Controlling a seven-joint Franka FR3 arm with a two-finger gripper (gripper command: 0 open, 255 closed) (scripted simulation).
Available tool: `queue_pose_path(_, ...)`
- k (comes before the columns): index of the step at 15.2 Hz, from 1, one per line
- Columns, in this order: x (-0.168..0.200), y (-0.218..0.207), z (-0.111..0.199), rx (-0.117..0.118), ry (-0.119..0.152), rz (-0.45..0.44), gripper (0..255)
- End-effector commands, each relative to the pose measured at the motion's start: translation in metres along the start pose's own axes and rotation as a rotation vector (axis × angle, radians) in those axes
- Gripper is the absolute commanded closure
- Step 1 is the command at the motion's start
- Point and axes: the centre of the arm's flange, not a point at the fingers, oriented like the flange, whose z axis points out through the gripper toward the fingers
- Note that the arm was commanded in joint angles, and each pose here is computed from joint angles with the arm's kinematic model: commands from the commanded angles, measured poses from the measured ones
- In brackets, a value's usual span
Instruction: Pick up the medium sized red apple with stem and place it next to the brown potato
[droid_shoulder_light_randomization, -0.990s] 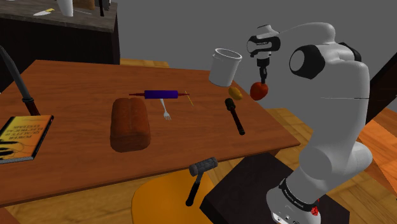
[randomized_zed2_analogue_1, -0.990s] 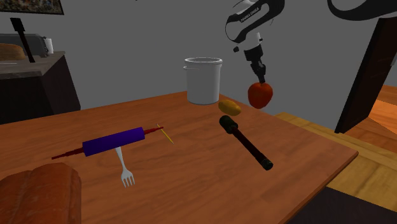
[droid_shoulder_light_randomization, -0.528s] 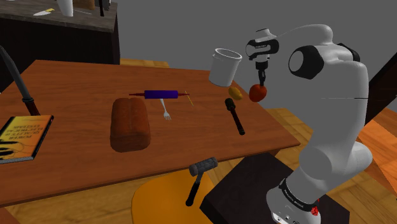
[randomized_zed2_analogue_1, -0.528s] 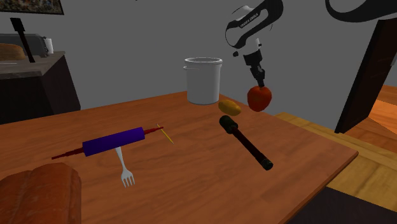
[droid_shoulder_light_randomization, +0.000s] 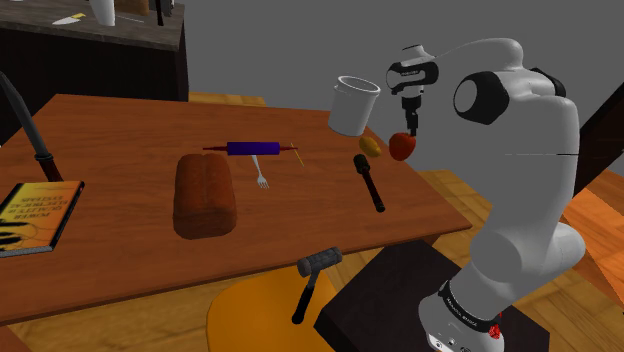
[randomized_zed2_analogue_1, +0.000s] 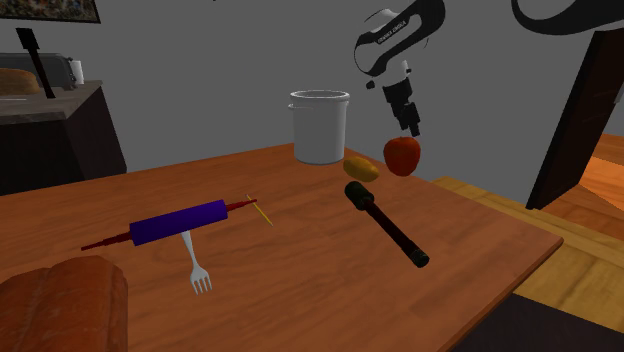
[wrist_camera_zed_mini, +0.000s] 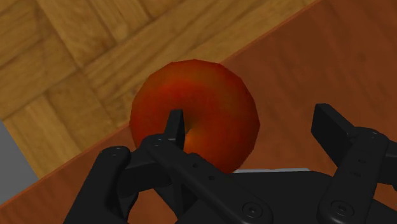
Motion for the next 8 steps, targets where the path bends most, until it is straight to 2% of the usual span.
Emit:
queue_pose_path(1,0.000,0.000,0.000,0.000,0.000,0.000,0)
queue_pose_path(5,0.000,0.000,-0.050,0.000,0.000,0.000,0)
queue_pose_path(8,0.000,0.000,-0.050,0.000,0.000,0.000,0)
